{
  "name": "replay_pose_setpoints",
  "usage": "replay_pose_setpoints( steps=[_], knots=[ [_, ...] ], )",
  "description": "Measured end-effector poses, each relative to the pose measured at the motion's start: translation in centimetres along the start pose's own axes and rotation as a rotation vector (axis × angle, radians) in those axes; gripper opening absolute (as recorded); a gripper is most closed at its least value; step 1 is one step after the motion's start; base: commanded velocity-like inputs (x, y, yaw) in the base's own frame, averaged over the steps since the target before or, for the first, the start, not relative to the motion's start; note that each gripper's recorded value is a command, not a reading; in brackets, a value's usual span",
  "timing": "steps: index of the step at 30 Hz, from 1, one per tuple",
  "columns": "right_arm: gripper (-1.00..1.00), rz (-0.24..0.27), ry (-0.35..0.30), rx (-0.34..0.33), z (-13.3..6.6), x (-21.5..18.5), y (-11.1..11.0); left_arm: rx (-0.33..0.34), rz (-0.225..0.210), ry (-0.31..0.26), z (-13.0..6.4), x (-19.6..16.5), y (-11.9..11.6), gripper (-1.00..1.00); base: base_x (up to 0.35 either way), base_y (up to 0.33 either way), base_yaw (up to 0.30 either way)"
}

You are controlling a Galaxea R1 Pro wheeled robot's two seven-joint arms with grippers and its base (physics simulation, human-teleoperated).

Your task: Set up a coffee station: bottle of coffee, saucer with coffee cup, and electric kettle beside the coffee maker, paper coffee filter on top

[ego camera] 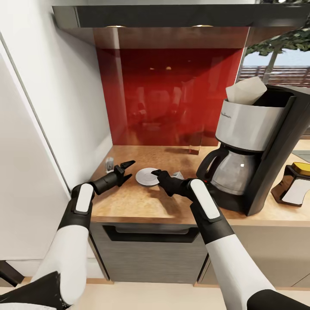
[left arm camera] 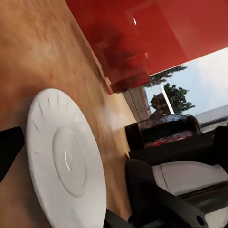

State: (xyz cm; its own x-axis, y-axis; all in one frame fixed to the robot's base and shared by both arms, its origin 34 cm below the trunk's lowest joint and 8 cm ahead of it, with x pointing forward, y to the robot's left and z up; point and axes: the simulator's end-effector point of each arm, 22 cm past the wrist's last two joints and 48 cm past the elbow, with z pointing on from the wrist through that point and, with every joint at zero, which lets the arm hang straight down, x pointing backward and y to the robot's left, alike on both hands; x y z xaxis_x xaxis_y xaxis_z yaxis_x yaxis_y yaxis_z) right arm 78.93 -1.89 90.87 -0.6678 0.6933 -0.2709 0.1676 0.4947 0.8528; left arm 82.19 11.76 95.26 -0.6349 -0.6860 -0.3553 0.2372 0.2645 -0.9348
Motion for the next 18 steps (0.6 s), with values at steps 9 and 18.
replay_pose_setpoints(
  steps=[9, 18],
  knots=[
    [1.0, 0.0, 0.0, 0.0, 0.0, 0.0, 0.0, 0.007, -0.002, -0.015, 1.4, -0.6, -0.4, 1.0, 0.0, 0.0, 0.0],
    [1.0, 0.0, 0.0, 0.0, 0.0, 0.0, 0.0, 0.006, -0.003, -0.02, 1.6, -0.7, -0.3, 1.0, 0.0, 0.0, 0.0]
  ],
)
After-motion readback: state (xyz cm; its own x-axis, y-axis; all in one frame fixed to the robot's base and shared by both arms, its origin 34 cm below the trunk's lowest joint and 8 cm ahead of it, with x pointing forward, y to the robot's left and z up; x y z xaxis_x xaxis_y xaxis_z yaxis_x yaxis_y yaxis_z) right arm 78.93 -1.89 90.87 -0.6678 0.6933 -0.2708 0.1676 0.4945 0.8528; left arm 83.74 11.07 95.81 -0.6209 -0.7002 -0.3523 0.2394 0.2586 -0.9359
